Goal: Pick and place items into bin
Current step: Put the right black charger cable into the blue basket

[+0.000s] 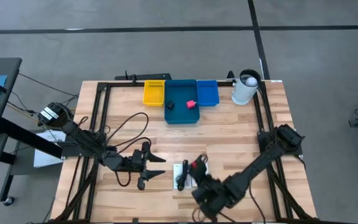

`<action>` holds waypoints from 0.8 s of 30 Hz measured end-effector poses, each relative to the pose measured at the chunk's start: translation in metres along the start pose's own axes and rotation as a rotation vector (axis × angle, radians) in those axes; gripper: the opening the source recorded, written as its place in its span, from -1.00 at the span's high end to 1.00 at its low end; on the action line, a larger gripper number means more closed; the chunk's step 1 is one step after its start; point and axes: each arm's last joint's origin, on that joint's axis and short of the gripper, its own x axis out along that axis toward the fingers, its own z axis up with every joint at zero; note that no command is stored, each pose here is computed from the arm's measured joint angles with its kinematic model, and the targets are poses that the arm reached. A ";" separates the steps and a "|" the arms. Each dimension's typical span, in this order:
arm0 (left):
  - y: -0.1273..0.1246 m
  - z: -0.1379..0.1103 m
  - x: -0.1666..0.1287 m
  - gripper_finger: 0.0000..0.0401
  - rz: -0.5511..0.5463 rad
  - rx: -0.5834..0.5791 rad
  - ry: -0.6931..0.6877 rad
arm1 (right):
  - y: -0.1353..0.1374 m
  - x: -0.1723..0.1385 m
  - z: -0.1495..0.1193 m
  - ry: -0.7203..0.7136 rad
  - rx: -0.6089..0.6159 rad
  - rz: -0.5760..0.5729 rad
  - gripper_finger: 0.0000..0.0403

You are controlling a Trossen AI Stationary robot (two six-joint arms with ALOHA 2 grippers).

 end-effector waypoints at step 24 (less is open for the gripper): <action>0.023 -0.015 0.008 0.02 0.086 0.425 0.183 | -0.256 0.096 -0.225 0.156 0.797 0.094 1.00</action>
